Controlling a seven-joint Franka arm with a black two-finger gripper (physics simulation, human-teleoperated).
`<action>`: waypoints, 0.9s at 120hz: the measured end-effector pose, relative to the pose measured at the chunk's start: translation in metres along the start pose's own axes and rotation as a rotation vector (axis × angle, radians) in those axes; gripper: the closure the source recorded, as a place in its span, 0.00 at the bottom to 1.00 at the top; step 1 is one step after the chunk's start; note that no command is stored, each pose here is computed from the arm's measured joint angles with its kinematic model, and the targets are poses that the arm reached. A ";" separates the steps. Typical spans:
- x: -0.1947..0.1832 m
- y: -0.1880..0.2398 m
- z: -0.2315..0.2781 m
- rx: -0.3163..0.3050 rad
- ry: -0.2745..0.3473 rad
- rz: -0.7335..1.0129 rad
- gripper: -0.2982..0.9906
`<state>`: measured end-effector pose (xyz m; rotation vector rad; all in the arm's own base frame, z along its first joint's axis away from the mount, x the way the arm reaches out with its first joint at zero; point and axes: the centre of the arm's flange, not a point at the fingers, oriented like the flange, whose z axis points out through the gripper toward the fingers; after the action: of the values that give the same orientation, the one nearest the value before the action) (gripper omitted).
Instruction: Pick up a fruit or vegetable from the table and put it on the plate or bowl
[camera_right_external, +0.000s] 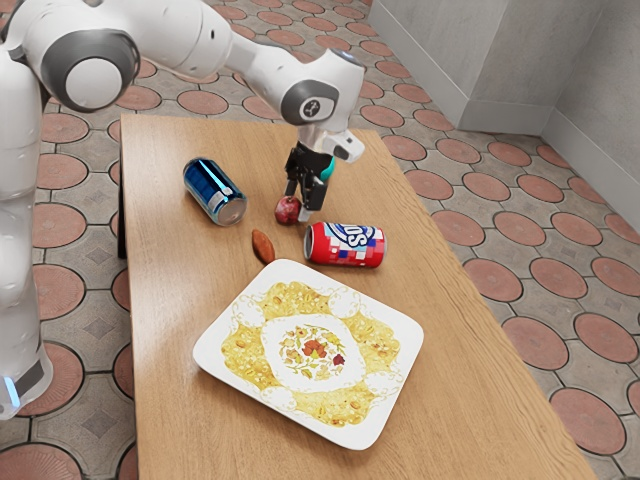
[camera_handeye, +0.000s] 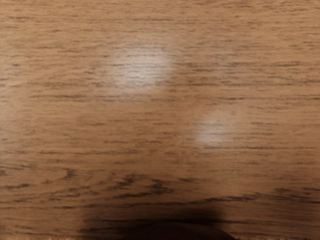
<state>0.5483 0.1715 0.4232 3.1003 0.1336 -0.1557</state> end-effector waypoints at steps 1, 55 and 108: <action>0.000 0.000 0.000 0.000 -0.001 0.000 0.23; -0.004 0.000 0.006 -0.008 -0.044 0.006 0.23; -0.002 0.002 0.011 -0.004 -0.052 0.011 0.51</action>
<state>0.5454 0.1688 0.4125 3.0893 0.1157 -0.2347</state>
